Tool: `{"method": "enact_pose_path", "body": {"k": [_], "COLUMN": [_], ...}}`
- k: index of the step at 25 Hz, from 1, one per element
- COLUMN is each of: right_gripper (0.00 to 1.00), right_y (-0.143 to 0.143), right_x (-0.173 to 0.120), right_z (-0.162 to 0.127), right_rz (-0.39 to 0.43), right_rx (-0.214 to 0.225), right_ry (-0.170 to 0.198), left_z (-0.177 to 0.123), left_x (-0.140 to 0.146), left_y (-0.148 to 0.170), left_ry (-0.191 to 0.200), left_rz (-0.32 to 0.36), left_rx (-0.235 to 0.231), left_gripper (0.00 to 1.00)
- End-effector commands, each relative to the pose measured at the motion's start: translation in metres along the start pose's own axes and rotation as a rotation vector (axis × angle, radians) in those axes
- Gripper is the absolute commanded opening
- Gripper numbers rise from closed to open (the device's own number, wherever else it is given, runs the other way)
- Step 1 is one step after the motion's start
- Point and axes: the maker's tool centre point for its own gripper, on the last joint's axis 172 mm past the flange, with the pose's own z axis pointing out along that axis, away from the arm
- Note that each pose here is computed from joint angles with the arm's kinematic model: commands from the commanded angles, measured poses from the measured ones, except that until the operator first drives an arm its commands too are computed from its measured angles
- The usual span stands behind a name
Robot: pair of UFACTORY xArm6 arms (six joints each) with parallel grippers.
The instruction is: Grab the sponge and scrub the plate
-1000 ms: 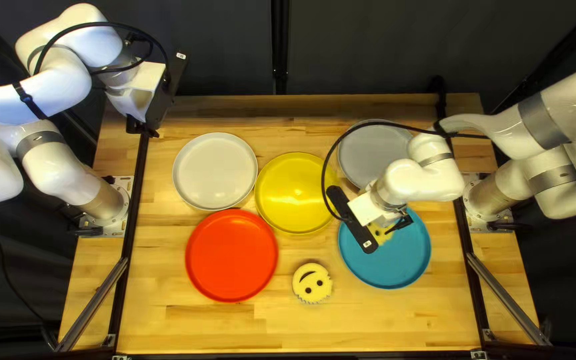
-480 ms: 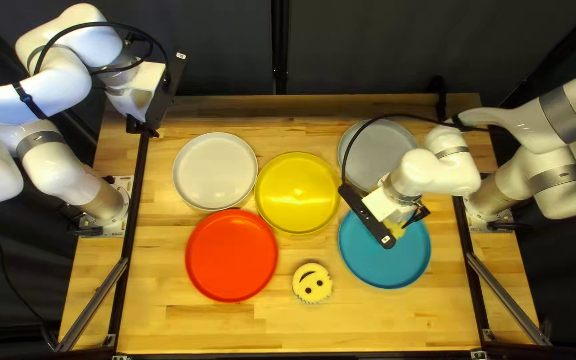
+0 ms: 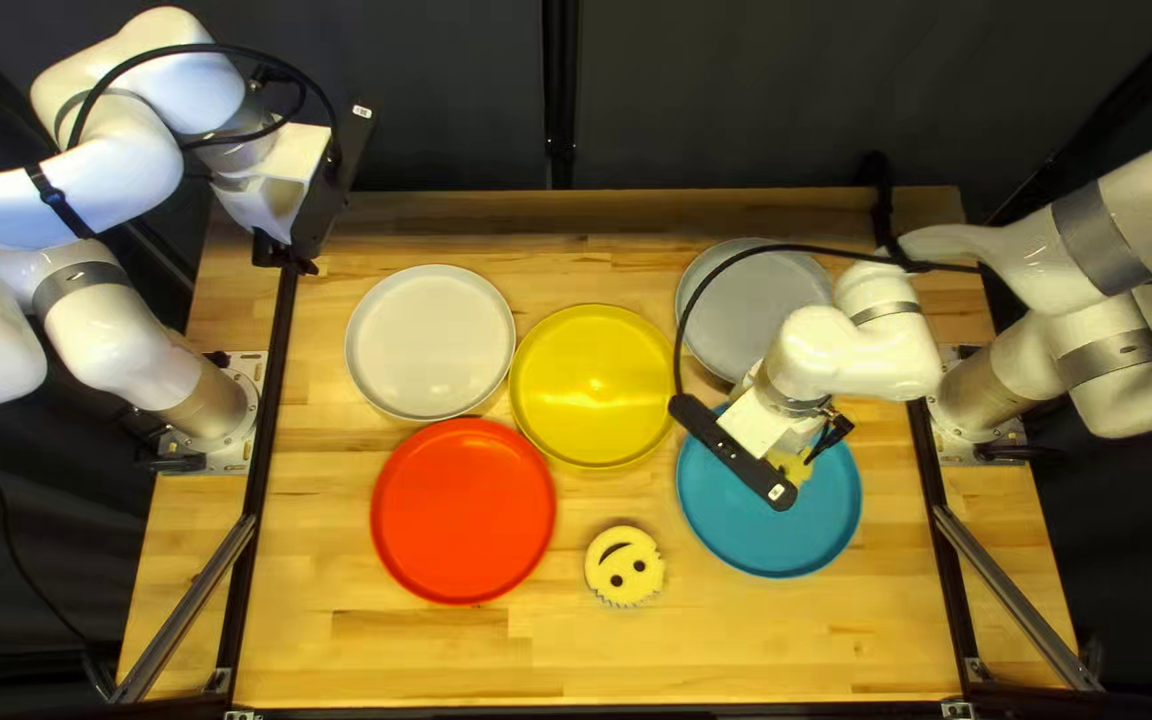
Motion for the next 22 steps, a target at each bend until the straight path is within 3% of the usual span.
{"method": "enact_pose_path", "body": {"k": [1, 5, 16, 22], "right_gripper": [0.0, 0.0, 0.0, 0.0], "right_y": [0.008, 0.006, -0.041, -0.062], "right_x": [0.017, 0.022, -0.029, -0.04], "right_z": [0.0, 0.007, 0.006, 0.006], "right_rz": [-0.028, -0.047, -0.035, -0.008], "right_rx": [-0.012, -0.01, 0.026, 0.031], "right_ry": [-0.001, -0.002, -0.021, -0.028], "left_z": [0.0, 0.0, 0.0, 0.0], "left_x": [0.0, 0.0, 0.0, 0.0], "left_y": [0.0, 0.0, 0.0, 0.0], "left_ry": [0.0, 0.0, 0.0, 0.0], "left_rz": [0.0, 0.0, 0.0, 0.0], "left_rx": [0.0, 0.0, 0.0, 0.0], "left_gripper": [1.0, 1.0, 1.0, 1.0]}}
